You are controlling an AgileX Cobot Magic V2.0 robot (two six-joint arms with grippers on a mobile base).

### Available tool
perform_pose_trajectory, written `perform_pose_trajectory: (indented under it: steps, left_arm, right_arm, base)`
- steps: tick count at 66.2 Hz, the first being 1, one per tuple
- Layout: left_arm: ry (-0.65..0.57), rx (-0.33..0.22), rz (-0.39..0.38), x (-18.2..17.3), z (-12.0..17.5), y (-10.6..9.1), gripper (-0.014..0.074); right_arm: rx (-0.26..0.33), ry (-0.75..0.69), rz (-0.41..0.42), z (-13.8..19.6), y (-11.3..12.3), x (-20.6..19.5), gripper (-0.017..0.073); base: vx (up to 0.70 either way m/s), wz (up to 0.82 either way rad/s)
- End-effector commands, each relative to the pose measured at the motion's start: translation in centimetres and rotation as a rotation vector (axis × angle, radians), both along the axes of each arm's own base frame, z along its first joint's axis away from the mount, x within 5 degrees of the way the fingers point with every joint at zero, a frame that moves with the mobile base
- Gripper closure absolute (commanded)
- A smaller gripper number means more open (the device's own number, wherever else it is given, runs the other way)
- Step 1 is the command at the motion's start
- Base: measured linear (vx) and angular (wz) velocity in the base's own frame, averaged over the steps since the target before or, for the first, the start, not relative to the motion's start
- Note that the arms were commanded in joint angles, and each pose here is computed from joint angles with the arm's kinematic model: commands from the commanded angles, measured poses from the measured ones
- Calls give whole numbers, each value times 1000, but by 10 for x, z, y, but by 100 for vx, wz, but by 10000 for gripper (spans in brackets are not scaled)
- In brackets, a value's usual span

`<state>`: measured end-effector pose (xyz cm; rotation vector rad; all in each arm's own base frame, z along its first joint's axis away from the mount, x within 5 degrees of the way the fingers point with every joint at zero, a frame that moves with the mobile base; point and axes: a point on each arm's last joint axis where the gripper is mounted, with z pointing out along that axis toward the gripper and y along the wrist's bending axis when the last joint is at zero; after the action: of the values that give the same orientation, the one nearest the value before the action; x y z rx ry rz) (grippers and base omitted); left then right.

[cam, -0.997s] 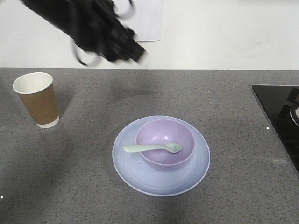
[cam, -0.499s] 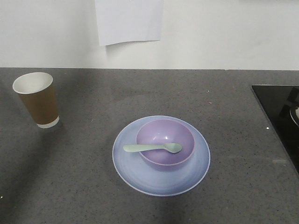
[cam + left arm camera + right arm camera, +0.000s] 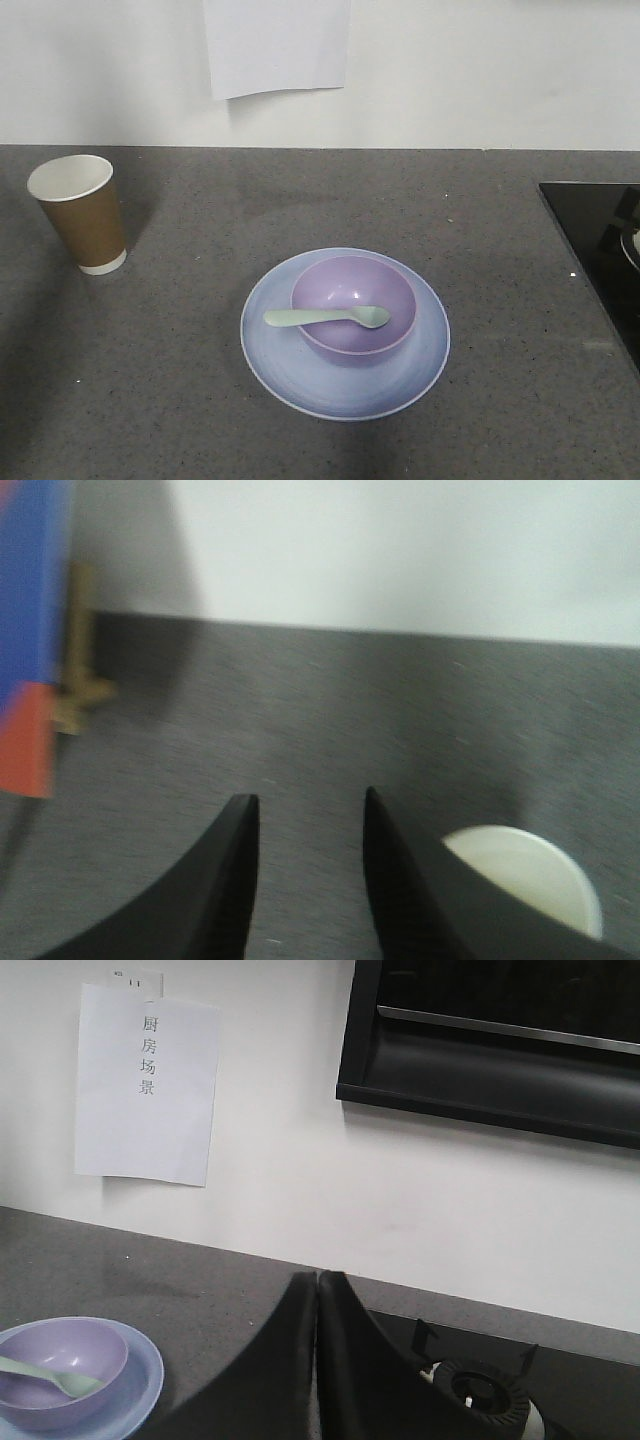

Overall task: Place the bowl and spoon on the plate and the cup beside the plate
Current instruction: 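Open the left gripper and lift it away from the bowl, then move the left gripper to the brown cup and grasp its rim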

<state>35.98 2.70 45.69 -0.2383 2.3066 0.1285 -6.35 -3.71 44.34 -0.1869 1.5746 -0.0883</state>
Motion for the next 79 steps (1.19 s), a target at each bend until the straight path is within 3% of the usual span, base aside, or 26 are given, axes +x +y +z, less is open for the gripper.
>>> perform_pose_trajectory:
  steps: [1, 7, 17, 27, 58, 79]
  left_arm:
    - [-75, -86, -62, -1, 11, -7, 272]
    - [-17, -126, -76, 9, -2, -9, 236]
    - [135, -141, -69, 22, -31, -9, 191]
    - [167, -192, -90, 33, -45, -13, 184]
    - [229, -194, -76, 46, -68, -12, 185]
    - [356, -201, -68, 45, -105, -12, 184]
  right_arm:
    - [-7, -60, -1, 12, 3, 7, 564]
    - [-6, -60, 0, 12, 3, 7, 564]
    - [-6, -60, 0, 12, 3, 7, 564]
    - [-6, -59, 0, 12, 3, 7, 564]
    - [-9, -44, -5, 10, 2, 7, 564]
    - [-10, -45, -5, 10, 2, 7, 564]
  base:
    - [0, 0]
    - [0, 0]
    - [0, 0]
    - [0, 0]
    - [0, 0]
    - [0, 0]
